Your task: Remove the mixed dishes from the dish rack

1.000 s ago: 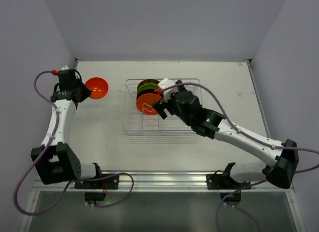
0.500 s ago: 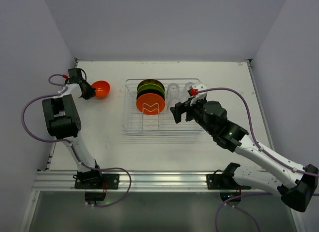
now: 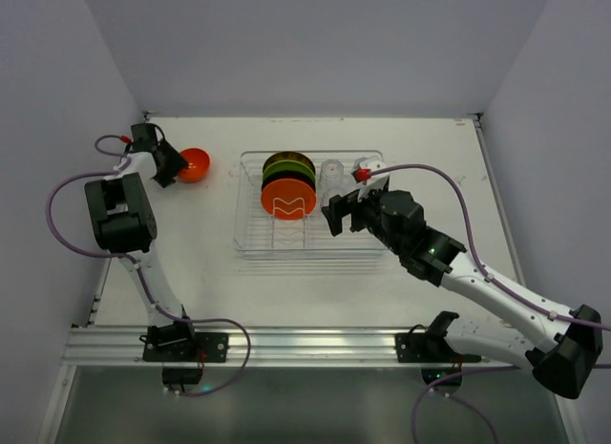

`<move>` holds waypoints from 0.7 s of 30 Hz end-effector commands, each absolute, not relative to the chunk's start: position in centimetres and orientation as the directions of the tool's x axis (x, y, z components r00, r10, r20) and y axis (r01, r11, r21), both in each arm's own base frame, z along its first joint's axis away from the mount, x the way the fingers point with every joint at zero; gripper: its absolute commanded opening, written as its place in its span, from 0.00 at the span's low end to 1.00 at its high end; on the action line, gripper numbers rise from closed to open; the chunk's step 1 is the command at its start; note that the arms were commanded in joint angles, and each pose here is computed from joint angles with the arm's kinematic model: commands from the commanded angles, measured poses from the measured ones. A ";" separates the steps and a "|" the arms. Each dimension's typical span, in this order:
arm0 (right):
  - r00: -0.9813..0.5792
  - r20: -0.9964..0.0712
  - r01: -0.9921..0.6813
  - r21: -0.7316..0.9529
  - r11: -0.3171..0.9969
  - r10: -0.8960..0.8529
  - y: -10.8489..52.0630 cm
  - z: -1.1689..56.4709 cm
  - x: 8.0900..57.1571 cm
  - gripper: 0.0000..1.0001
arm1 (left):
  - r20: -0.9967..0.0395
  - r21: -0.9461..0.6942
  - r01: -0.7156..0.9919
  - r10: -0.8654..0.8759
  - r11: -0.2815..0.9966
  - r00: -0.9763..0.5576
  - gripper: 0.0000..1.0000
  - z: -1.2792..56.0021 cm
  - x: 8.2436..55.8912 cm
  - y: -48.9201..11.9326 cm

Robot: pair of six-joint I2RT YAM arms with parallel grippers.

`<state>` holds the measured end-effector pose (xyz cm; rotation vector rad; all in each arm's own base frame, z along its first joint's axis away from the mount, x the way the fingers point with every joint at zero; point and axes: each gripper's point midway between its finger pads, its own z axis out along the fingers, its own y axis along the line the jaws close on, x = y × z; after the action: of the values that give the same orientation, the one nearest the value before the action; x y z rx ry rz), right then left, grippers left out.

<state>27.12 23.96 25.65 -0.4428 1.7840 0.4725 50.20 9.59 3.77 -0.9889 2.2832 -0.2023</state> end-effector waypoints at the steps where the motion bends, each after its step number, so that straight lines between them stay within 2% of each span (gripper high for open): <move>1: -0.231 -0.973 -0.524 0.114 0.844 -0.013 24.4 26.4 27.7 0.99 | -0.503 -0.373 -0.603 -0.700 0.705 -0.507 0.65 5.7 50.7 10.0; 3: -0.235 -0.972 -0.539 0.110 0.835 -0.023 24.7 26.2 27.7 0.99 | -0.531 -0.373 -0.608 -0.698 0.701 -0.480 0.80 7.9 50.4 10.4; 4: -0.240 -0.970 -0.547 0.107 0.830 -0.033 24.9 25.9 27.6 0.99 | -0.544 -0.373 -0.604 -0.694 0.704 -0.472 0.94 8.8 50.4 10.5; 5: -0.239 -0.970 -0.559 0.099 0.823 -0.046 25.1 25.7 27.6 0.99 | -0.556 -0.350 -0.624 -0.691 0.699 -0.462 1.00 9.9 49.7 11.0; 10: -0.229 -0.967 -0.639 0.063 0.767 -0.111 26.5 25.0 27.1 0.99 | -0.600 -0.273 -0.652 -0.655 0.707 -0.459 1.00 15.4 48.2 12.2; 14: -0.221 -0.960 -0.646 0.012 0.763 -0.172 27.1 24.7 28.0 0.99 | -0.690 -0.296 -0.644 -0.624 0.706 -0.366 1.00 21.3 43.0 11.6; 18: -0.163 -0.947 -0.660 -0.103 0.744 -0.276 27.9 25.1 29.8 0.84 | -0.754 -0.336 -0.510 -0.551 0.792 -0.359 1.00 23.2 37.7 7.2; 20: -0.150 -0.927 -0.674 -0.159 0.722 -0.344 28.2 24.5 30.7 0.84 | -0.795 -0.336 -0.415 -0.491 0.846 -0.357 1.00 24.7 35.3 4.1; 21: -0.171 -0.904 -0.689 -0.174 0.703 -0.392 28.7 22.9 31.3 0.83 | -0.793 -0.301 -0.384 -0.453 0.873 -0.407 1.00 23.0 34.1 3.0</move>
<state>29.55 27.82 22.24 -0.7424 1.8350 0.3979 36.25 5.84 25.50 -0.7740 1.9680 -0.0950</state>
